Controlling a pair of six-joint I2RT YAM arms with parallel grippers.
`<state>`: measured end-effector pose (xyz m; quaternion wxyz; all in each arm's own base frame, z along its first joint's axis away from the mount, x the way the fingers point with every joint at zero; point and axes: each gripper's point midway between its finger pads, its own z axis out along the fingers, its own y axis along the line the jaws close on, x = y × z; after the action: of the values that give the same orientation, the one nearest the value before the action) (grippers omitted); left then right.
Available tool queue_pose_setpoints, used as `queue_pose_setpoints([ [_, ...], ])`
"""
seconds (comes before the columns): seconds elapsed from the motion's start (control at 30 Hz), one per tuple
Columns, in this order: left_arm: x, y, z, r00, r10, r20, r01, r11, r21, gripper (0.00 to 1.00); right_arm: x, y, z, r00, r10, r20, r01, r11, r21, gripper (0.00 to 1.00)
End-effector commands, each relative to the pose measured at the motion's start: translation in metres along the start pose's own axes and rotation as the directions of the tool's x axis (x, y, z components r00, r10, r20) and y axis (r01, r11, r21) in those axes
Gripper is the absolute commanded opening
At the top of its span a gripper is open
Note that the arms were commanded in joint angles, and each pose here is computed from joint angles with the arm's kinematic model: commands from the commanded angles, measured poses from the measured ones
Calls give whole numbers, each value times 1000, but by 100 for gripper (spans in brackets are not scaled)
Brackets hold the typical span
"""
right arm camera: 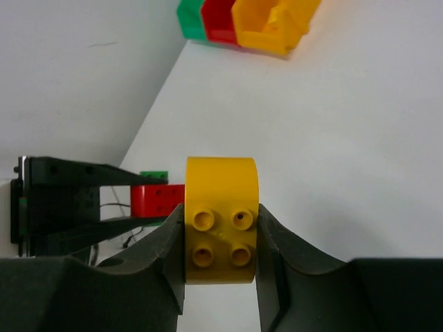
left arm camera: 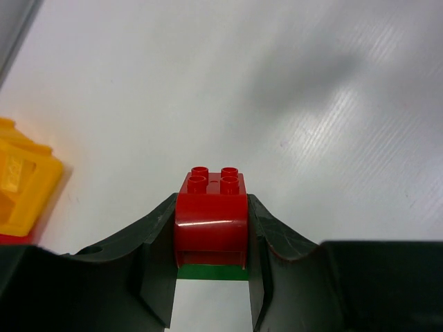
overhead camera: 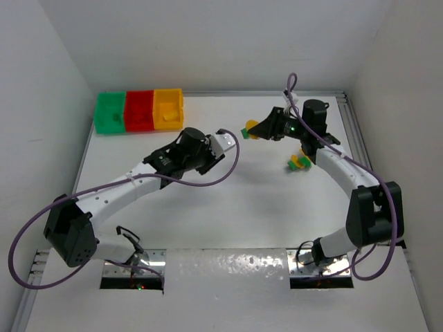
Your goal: Sort the legos into containers by color
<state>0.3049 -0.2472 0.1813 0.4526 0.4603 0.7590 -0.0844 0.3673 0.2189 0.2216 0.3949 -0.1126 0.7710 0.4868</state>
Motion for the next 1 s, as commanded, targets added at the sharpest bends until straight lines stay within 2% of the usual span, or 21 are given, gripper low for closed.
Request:
queue_pose_setpoints([
  [0.0, 3, -9, -2, 999, -44, -4, 44, 998, 40, 0, -18, -4, -6, 996, -71, 49, 69, 996, 58, 0],
  [0.13, 15, -19, 7, 997, -57, -43, 61, 995, 83, 0, -21, -4, -3, 996, -61, 58, 59, 997, 43, 0],
  [0.2, 27, -31, 16, 993, -68, -100, 82, 987, 139, 0, -19, -4, -3, 997, -46, 57, 43, 998, 44, 0],
  [0.27, 46, -45, 25, 977, -107, -184, 141, 973, 183, 0, -20, -6, -5, 997, -48, 64, 44, 997, 62, 0],
  [0.37, 49, -53, 33, 958, -155, -242, 213, 949, 234, 0, -17, -13, -9, 996, -66, 58, 58, 991, 117, 0],
  [0.43, 45, -55, 37, 952, -187, -245, 248, 935, 252, 0, -13, -17, -12, 997, -64, 49, 56, 987, 148, 0],
  [0.57, 47, -55, 47, 944, -196, -266, 264, 931, 251, 0, -6, -24, -19, 997, -61, 41, 52, 979, 196, 0],
  [0.77, 86, -66, 61, 909, -156, -386, 269, 928, 259, 0, -9, -31, -27, 995, -81, 54, 64, 960, 272, 0],
  [0.87, 92, -60, 69, 909, -135, -394, 240, 943, 231, 4, -11, -27, -26, 995, -87, 49, 72, 964, 255, 0],
  [0.97, 90, -53, 75, 917, -121, -379, 214, 953, 214, 11, -13, -24, -27, 994, -92, 53, 76, 965, 250, 0],
])
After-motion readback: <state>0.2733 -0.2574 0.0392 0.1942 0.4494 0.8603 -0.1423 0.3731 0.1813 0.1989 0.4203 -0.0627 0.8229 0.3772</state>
